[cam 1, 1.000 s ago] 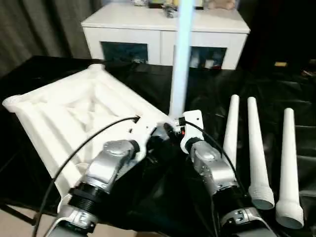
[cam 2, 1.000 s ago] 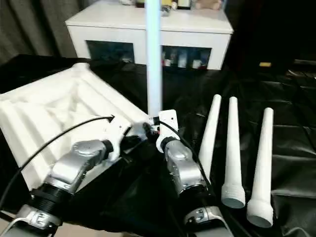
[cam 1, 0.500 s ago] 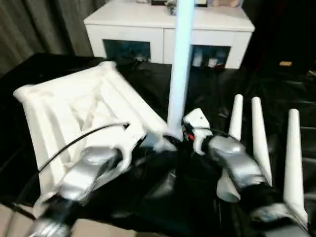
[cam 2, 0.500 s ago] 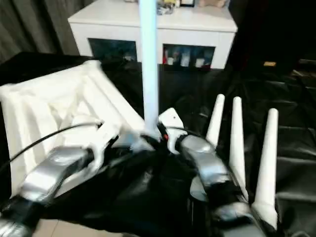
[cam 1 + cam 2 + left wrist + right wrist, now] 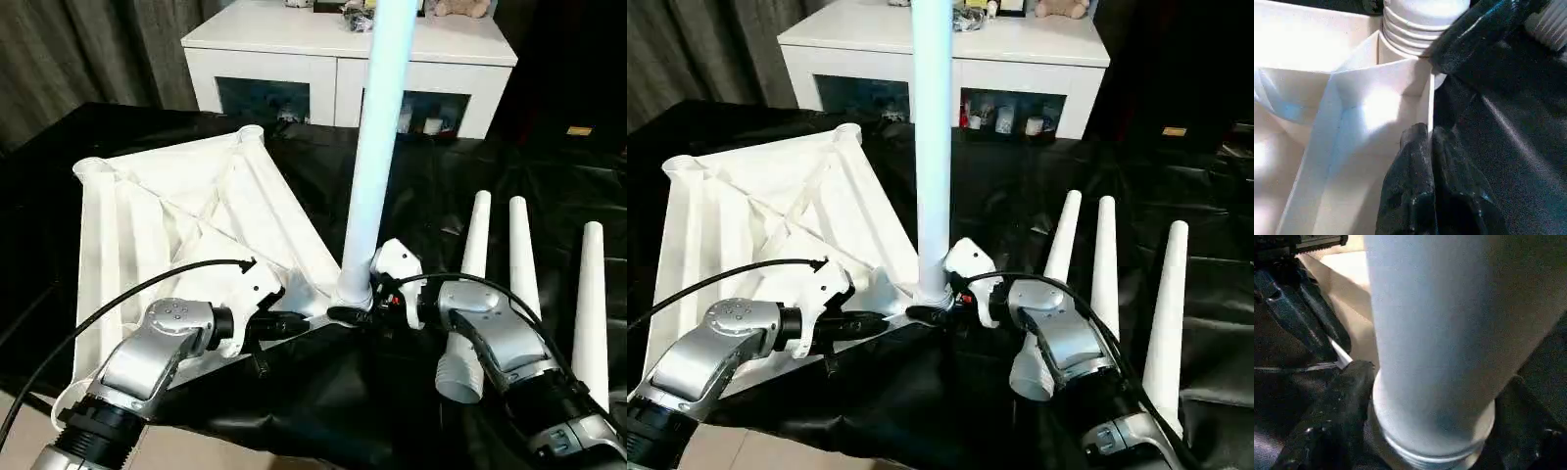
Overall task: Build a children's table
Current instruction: Rotate leg to tighten
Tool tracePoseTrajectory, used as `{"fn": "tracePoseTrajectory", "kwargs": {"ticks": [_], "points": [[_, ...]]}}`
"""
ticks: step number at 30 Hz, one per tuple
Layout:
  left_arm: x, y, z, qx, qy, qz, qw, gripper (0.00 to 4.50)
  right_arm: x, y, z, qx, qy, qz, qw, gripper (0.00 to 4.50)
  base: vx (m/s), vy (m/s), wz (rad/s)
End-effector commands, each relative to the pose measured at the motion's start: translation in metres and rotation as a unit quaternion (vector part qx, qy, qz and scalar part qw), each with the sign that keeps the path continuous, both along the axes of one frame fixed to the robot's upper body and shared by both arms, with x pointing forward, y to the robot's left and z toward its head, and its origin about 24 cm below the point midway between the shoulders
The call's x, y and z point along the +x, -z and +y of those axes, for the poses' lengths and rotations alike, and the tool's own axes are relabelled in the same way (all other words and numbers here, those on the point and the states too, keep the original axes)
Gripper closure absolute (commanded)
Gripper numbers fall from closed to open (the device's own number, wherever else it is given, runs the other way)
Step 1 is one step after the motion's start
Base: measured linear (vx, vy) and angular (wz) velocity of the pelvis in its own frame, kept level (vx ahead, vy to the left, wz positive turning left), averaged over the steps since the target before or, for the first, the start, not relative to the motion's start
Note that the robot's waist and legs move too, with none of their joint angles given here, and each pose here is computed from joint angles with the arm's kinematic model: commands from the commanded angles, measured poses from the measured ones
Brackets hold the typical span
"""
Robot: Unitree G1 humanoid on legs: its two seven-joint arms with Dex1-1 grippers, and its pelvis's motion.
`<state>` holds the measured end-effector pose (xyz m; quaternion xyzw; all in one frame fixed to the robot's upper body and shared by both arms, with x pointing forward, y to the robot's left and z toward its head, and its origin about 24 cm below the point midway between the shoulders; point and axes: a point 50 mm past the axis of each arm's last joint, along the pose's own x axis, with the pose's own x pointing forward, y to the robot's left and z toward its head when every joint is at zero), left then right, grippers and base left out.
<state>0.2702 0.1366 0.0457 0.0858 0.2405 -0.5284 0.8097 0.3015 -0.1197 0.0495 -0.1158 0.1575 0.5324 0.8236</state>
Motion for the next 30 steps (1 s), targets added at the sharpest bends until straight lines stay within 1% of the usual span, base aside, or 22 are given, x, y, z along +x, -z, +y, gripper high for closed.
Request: {"fn": "tracePoseTrajectory", "kwargs": {"ticks": [1, 2, 3, 9, 12, 13, 14, 15, 16, 18, 20, 21, 25, 26, 28, 30], "points": [[0.0, -0.013, -0.009, -0.028, 0.023, -0.019, 0.999, 4.5, -0.002, 0.001, 0.006, 0.006, -0.015, 0.011, 1.0, 1.42, 0.0, 0.0, 0.0], [0.0, -0.012, -0.009, -0.028, 0.024, -0.018, 0.999, 4.5, -0.002, 0.001, 0.006, 0.006, -0.016, 0.013, 1.0, 1.47, 0.0, 0.0, 0.0], [0.0, -0.012, -0.008, -0.028, 0.024, -0.018, 0.999, 4.5, -0.003, 0.002, 0.006, 0.006, -0.016, 0.013, 1.0, 1.62, 0.0, 0.0, 0.0], [-0.001, -0.011, -0.009, -0.028, 0.025, -0.013, 0.999, 4.5, -0.004, 0.006, 0.006, 0.002, -0.001, 0.014, 1.0, 1.78, 0.0, 0.0, 0.0], [0.002, -0.008, -0.009, -0.024, 0.006, -0.012, 1.0, 4.5, 0.001, 0.009, 0.008, 0.012, 0.047, 0.014, 0.999, 1.78, 0.0, 0.0, 0.0], [0.004, -0.007, -0.009, -0.019, -0.006, -0.014, 1.0, 4.5, 0.003, 0.01, 0.009, 0.015, 0.066, 0.015, 0.998, 1.78, 0.0, 0.0, 0.0], [0.012, -0.004, -0.01, -0.008, -0.042, -0.019, 0.999, 4.5, 0.008, 0.013, 0.011, 0.024, 0.125, 0.015, 0.992, 1.78, 0.0, 0.0, 0.0], [0.012, -0.004, -0.01, -0.008, -0.042, -0.019, 0.999, 4.5, 0.008, 0.013, 0.011, 0.024, 0.125, 0.015, 0.992, 1.78, 0.0, 0.0, 0.0], [0.017, -0.002, -0.01, 0.001, -0.067, -0.022, 0.998, 4.5, 0.011, 0.016, 0.013, 0.029, 0.164, 0.016, 0.986, 1.78, 0.0, 0.0, 0.0], [0.028, 0.003, -0.012, 0.019, -0.128, -0.025, 0.991, 4.5, 0.016, 0.021, 0.016, 0.04, 0.25, 0.023, 0.967, 1.79, 0.0, 0.0, 0.0], [0.034, 0.005, -0.014, 0.028, -0.159, -0.024, 0.987, 4.5, 0.018, 0.023, 0.019, 0.044, 0.293, 0.028, 0.955, 1.8, 0.0, 0.0, 0.0], [0.035, 0.006, -0.015, 0.03, -0.167, -0.024, 0.985, 4.5, 0.018, 0.024, 0.02, 0.045, 0.306, 0.03, 0.951, 1.8, 0.0, 0.0, 0.0], [0.054, 0.007, -0.027, 0.035, -0.242, -0.045, 0.968, 4.5, 0.019, 0.031, 0.032, 0.042, 0.391, 0.032, 0.919, 1.8, 0.0, 0.0, 0.0], [0.054, 0.007, -0.027, 0.035, -0.242, -0.045, 0.968, 4.5, 0.019, 0.031, 0.032, 0.042, 0.391, 0.032, 0.919, 1.8, 0.0, 0.0, 0.0], [0.06, 0.004, -0.036, 0.028, -0.254, -0.055, 0.965, 4.5, 0.019, 0.034, 0.038, 0.03, 0.406, 0.027, 0.913, 1.8, 0.0, 0.0, 0.0], [0.061, 0.003, -0.04, 0.025, -0.254, -0.058, 0.965, 4.5, 0.02, 0.035, 0.039, 0.026, 0.407, 0.025, 0.913, 1.8, 0.0, 0.0, 0.0]]}}
